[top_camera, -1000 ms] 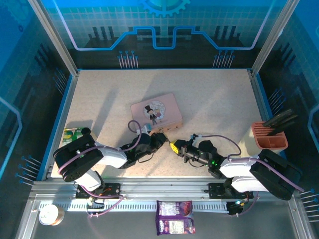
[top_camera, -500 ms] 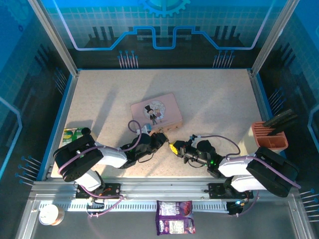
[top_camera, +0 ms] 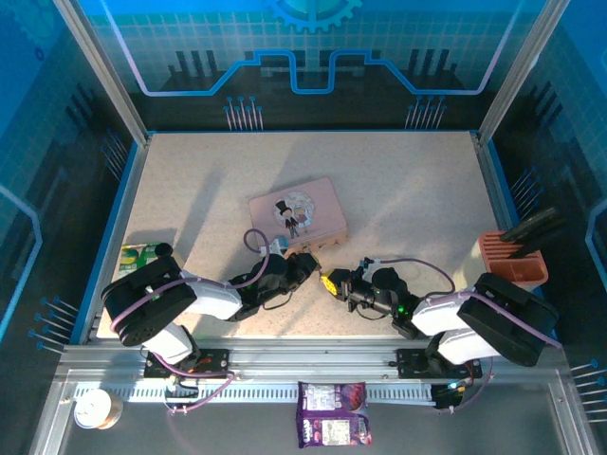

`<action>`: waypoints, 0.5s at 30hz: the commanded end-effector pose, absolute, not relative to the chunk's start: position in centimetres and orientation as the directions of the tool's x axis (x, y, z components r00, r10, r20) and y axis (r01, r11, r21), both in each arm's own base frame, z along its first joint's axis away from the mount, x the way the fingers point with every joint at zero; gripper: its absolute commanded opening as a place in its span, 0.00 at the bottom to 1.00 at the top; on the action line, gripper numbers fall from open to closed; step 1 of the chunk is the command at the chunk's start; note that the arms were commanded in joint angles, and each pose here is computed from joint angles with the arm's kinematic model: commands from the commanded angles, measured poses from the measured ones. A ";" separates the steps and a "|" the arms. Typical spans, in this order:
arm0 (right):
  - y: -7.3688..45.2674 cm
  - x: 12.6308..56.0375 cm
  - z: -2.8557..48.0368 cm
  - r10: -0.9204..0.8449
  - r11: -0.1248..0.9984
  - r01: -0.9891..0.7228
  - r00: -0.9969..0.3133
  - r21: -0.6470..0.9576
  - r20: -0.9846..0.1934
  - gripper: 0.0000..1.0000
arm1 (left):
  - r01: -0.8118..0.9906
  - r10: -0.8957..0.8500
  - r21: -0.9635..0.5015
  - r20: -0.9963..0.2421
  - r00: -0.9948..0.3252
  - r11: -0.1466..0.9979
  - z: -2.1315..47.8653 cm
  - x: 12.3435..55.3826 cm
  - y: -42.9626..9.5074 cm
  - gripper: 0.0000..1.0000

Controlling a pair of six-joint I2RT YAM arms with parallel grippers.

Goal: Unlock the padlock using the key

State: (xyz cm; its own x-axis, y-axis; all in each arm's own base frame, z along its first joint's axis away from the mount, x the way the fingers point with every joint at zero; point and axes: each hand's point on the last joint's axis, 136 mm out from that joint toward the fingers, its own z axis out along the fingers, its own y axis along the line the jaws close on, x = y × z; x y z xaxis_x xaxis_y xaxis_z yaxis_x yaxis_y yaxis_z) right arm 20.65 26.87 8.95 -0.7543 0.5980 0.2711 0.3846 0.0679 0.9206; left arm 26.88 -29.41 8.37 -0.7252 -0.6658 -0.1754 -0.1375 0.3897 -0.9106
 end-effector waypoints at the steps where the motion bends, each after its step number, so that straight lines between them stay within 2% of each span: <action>1: 27.5 21.1 9.9 0.598 0.034 0.364 -0.754 0.931 0.273 0.00 | -0.020 -0.706 -0.980 -0.128 -0.697 0.198 15.0 28.1 -31.0 0.00; 15: 26.3 19.8 9.0 0.621 0.097 0.385 -0.744 0.918 0.247 0.00 | -0.029 -0.712 -0.981 -0.121 -0.692 0.194 14.6 28.3 -31.0 0.00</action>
State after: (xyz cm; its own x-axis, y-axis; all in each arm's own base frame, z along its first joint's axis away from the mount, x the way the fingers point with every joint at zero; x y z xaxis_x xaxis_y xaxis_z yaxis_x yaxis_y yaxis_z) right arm 20.00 27.01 10.17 -0.7606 0.5921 0.2664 0.3707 0.0592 0.9268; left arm 26.90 -29.40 8.37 -0.7246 -0.6665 -0.1753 -0.1377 0.3892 -0.9108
